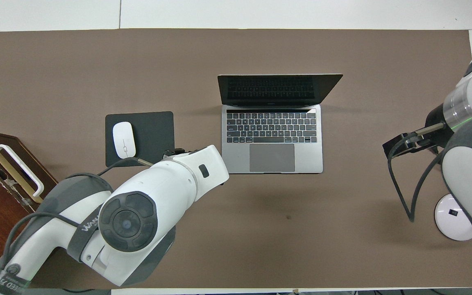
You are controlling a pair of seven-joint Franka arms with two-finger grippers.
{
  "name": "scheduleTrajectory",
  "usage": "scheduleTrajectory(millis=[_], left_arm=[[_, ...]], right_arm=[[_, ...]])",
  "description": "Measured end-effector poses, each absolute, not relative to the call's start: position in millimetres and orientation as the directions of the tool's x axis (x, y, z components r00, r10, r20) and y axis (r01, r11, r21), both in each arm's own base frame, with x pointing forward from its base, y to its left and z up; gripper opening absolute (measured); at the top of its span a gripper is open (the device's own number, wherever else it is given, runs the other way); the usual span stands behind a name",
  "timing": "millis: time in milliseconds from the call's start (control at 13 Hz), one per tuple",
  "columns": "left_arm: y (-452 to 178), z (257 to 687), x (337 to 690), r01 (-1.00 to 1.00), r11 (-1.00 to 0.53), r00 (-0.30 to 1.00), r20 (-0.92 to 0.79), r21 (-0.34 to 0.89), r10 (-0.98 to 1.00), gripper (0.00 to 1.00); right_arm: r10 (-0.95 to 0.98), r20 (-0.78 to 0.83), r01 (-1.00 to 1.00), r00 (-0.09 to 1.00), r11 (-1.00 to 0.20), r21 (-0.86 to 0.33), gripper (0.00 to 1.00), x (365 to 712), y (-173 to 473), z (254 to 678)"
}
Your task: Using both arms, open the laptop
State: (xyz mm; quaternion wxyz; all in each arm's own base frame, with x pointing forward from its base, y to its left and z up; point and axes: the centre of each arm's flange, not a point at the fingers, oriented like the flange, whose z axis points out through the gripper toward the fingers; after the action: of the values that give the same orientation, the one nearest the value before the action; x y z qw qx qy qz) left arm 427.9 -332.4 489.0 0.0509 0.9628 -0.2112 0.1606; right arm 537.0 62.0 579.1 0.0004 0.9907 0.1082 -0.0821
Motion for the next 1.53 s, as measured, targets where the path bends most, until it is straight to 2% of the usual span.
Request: scheduleTrajectory(millis=[77, 307, 536, 996, 1533], left_arm=[[-321.1, 498.3, 427.5, -0.407, -0.913, 0.87, 0.316, 0.026, -0.378, 0.68], [-288.7, 526.8, 422.7, -0.36, -0.933, 0.903, 0.256, 0.011, -0.345, 1.0], [-257.0, 555.1, 429.5, -0.296, -0.955, 0.934, 0.21, -0.002, -0.29, 1.0], [-122.0, 583.9, 480.8, -0.008, -1.0, 0.983, 0.181, -0.01, -0.01, 1.0], [-24.5, 625.1, 509.8, 0.199, -0.979, 0.963, 0.174, 0.049, 0.205, 1.0]], right_arm=[[0.196, -0.147, 0.197, 0.97, -0.98, -0.012, 1.0, 538.7, 63.2, 579.6], [0.146, -0.141, 0.146, 0.979, -0.989, -0.005, 1.0, 538.8, 59.6, 580.6], [0.122, -0.137, 0.122, 0.983, -0.993, -0.005, 1.0, 540.1, 48.1, 581.2], [-0.029, -0.075, -0.032, 0.997, -0.999, -0.036, 1.0, 545.0, -0.6, 602.4], [-0.03, -0.082, -0.033, 0.996, -0.999, -0.042, 1.0, 536.4, 4.3, 618.5]])
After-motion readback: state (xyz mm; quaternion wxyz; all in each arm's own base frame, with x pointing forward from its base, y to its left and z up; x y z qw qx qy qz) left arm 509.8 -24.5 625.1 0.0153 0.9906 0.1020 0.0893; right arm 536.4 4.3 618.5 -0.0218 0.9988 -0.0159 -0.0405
